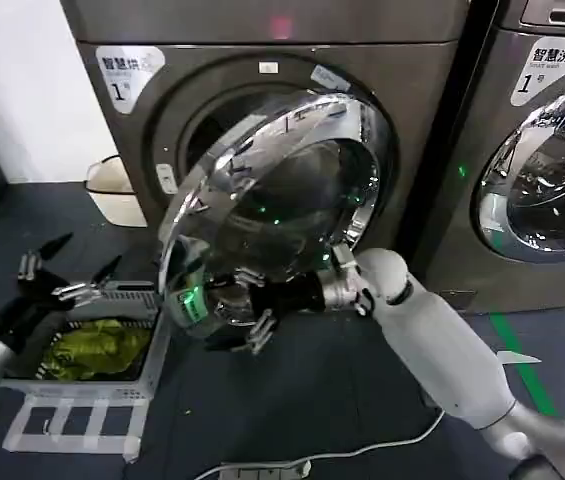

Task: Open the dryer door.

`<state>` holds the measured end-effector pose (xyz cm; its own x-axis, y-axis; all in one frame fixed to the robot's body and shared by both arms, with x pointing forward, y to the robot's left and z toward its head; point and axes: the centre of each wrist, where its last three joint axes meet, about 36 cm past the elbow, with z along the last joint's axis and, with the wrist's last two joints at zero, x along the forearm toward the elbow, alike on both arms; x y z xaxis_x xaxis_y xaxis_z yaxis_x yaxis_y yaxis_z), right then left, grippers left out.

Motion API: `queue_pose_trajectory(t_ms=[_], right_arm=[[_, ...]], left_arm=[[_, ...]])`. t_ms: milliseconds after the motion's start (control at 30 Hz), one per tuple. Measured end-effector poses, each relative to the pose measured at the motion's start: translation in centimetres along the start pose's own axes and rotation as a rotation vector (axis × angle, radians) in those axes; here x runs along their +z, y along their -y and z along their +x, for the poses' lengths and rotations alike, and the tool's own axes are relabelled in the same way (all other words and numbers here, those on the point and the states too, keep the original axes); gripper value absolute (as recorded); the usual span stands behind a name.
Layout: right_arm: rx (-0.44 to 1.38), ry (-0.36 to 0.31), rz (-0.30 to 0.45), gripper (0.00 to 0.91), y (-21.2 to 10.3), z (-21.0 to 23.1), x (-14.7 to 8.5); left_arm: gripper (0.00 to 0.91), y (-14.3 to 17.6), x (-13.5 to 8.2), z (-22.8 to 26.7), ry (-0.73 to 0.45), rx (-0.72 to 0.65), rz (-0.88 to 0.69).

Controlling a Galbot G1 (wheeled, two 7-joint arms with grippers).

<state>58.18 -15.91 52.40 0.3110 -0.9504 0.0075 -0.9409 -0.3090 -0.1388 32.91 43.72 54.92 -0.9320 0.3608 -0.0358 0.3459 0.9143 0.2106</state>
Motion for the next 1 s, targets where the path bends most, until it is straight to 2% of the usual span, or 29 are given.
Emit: queue_pose_trajectory(t_ms=[467,733,1000], right_arm=[[-0.061,-0.003,-0.014,0.907,-0.5,2.5,0.6],[-0.037,-0.028,-0.001,0.907,-2.5,5.1,0.2],[0.078,-0.042,0.021,0.907,-5.9,9.7,0.2]], left_arm=[[0.907,-1.3,-0.1,-2.2,0.005,0.013,0.034],[0.907,-2.8,-0.6,-3.8,0.008,0.044,0.032],[0.907,-4.2,-0.5,-5.9,0.000,0.108,0.009]])
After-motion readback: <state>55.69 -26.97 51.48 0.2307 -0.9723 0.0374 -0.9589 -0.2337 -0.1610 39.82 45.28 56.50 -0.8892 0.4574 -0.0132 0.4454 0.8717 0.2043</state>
